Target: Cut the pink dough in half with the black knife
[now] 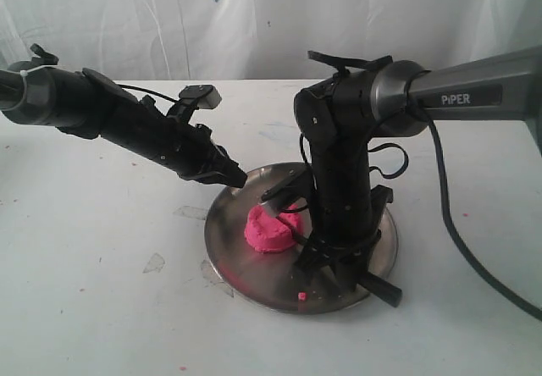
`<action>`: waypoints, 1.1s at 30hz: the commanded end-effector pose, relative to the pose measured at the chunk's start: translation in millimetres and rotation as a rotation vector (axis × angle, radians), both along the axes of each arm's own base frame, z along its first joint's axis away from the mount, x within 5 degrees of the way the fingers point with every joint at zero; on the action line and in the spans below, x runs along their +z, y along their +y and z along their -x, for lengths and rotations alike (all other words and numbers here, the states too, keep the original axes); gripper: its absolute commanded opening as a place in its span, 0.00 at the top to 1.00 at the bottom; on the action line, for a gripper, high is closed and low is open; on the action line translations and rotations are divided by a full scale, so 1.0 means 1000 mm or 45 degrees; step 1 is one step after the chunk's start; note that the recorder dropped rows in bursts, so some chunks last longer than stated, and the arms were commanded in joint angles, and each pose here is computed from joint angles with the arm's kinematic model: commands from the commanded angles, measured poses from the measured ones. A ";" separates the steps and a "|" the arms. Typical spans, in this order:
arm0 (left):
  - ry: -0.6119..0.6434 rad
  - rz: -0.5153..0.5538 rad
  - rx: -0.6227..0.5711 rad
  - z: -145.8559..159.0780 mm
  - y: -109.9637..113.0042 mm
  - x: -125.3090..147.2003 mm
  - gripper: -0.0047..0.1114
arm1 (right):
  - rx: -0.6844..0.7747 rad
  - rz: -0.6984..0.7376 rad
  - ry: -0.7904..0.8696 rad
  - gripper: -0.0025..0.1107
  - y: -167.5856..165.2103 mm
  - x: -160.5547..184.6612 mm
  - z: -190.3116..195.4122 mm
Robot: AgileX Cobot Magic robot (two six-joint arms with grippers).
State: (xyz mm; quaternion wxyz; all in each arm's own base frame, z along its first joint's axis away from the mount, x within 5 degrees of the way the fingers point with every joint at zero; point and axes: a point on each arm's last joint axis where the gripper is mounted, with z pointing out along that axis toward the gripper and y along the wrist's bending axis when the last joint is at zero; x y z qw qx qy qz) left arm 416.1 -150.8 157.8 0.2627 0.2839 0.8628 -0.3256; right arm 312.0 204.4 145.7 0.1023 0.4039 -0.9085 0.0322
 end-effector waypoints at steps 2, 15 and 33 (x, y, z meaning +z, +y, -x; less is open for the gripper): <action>0.000 0.024 -0.022 0.002 -0.003 0.007 0.96 | 0.029 -0.116 0.077 0.98 0.008 0.004 0.007; 0.003 0.026 -0.026 0.003 -0.003 0.007 0.96 | 0.025 -0.046 0.034 0.98 0.003 0.004 0.004; 0.009 0.031 -0.026 0.003 -0.004 0.007 0.96 | -0.023 0.231 -0.194 0.98 -0.017 0.006 -0.012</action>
